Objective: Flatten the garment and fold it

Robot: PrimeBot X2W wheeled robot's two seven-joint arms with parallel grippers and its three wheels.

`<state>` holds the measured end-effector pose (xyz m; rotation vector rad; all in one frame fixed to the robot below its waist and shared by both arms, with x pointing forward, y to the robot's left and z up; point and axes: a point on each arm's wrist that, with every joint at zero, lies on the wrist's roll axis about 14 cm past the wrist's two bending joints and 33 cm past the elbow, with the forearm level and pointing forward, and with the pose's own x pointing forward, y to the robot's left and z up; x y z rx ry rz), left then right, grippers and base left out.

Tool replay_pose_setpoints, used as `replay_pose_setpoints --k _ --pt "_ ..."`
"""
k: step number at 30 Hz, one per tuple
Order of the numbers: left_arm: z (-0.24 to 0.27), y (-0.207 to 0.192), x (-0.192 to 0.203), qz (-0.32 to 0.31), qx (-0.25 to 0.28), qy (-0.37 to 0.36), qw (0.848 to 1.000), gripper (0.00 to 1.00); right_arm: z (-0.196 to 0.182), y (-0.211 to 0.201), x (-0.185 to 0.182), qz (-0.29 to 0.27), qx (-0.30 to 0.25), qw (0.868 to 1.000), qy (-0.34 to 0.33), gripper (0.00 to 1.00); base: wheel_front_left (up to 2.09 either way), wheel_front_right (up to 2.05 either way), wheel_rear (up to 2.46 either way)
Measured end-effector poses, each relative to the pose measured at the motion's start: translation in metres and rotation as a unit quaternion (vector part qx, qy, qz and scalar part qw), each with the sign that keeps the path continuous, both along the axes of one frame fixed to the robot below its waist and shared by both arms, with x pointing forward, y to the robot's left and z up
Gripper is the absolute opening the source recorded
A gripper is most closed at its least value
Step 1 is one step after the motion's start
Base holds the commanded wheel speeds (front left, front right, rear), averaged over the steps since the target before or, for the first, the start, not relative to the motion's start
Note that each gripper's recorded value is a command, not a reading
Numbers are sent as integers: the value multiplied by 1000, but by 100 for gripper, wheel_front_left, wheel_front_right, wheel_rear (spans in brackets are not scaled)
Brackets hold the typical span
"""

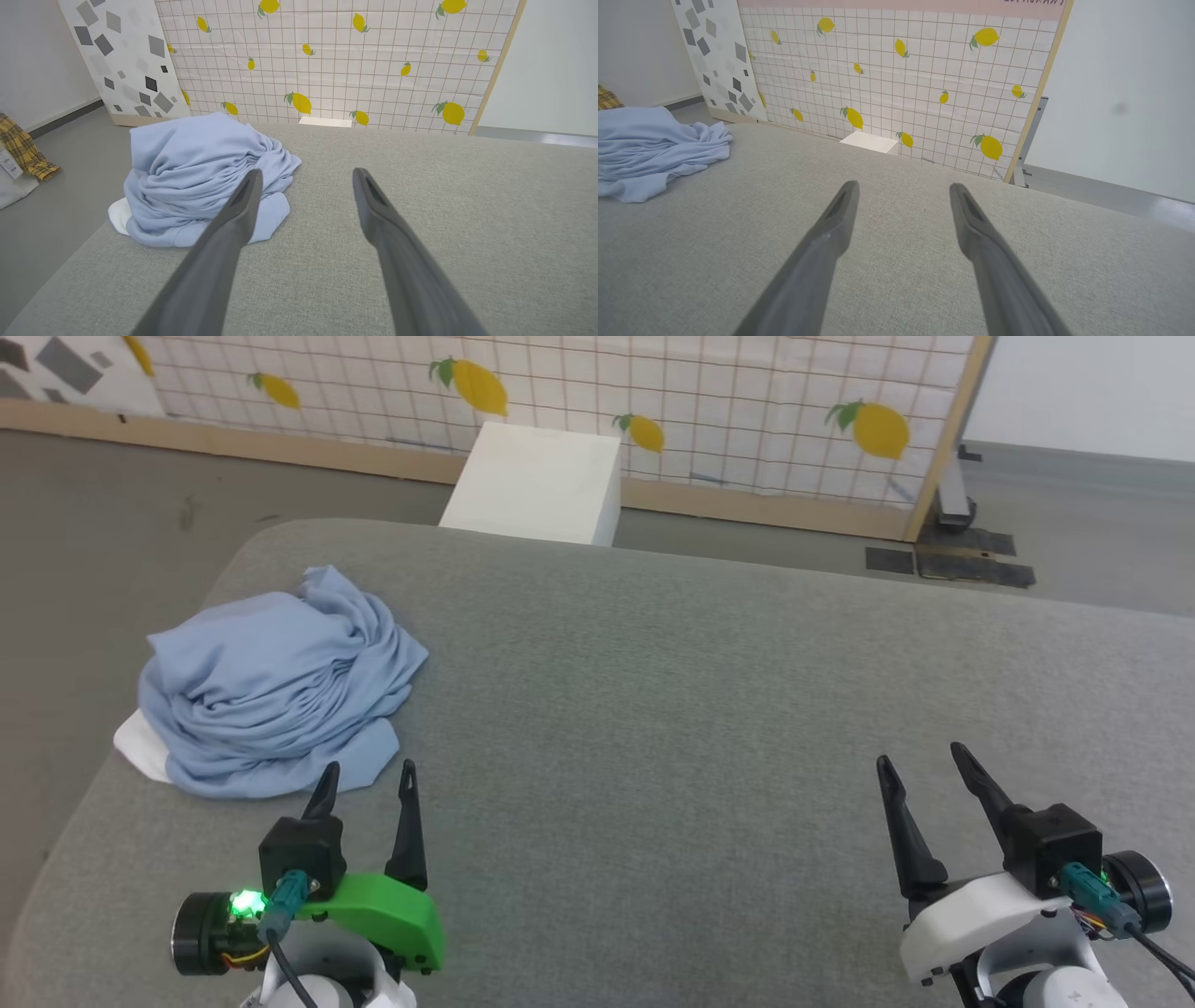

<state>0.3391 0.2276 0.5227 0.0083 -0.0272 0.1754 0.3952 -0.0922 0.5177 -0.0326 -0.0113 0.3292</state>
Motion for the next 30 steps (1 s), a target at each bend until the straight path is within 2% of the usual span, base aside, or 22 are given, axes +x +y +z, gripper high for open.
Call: replay_pose_setpoints --k 30 --pt "2 60 -51 114 -5 -20 993 100 2 76 12 103 12 995 -12 100 0 0 0"
